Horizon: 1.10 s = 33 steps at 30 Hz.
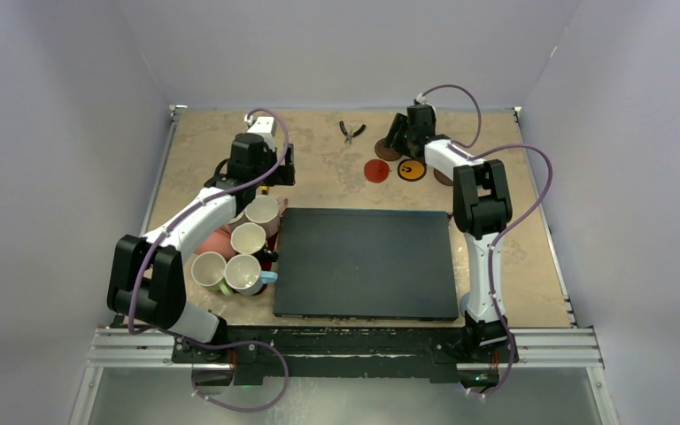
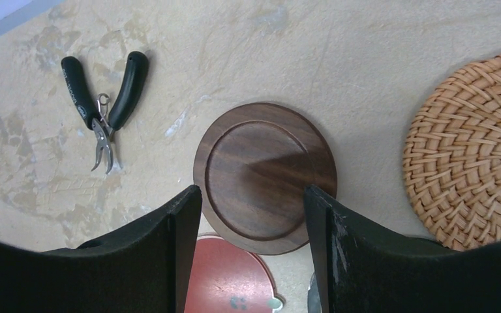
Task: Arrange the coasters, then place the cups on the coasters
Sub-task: Move the coaster to the center of the board.
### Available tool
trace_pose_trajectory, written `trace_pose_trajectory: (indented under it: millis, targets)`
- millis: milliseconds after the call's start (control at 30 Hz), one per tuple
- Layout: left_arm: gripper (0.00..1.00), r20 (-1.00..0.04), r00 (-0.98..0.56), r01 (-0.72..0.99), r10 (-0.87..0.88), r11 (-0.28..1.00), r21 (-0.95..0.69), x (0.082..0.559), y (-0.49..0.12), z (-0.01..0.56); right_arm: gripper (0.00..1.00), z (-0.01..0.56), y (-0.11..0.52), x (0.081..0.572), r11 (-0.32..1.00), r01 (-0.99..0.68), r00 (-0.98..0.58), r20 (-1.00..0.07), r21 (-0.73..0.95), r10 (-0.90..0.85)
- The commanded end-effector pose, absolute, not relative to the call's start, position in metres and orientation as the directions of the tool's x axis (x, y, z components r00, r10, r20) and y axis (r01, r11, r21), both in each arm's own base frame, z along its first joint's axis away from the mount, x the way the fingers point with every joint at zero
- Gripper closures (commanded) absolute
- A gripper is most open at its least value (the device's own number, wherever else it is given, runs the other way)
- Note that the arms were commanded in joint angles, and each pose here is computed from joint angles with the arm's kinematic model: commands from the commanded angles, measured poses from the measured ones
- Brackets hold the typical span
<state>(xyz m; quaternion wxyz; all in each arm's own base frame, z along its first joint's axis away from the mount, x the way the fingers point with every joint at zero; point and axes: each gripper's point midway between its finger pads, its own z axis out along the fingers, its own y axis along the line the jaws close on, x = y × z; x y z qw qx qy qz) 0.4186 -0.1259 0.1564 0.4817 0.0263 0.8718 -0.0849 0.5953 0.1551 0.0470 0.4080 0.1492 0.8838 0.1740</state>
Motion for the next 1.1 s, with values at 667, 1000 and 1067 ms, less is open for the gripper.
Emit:
trace_pose_trajectory:
  millis: [667,1000,1067]
  targets:
    - [0.06,-0.880,-0.470,0.157,-0.061,0.976,-0.151,0.423,-0.134,0.184,0.24,0.083,0.165,0.579,0.922,-0.042,-0.669,-0.696,0.384,0.259]
    - [0.06,-0.892,-0.447,0.143,-0.072,0.978,-0.151,0.422,-0.130,0.190,0.08,0.126,0.203,0.547,0.958,-0.200,-0.584,-0.810,0.204,0.051]
    - [0.06,-0.897,-0.435,0.133,-0.077,0.980,-0.149,0.421,-0.127,0.193,0.07,0.120,0.206,0.542,0.972,-0.182,-0.596,-0.803,0.146,0.009]
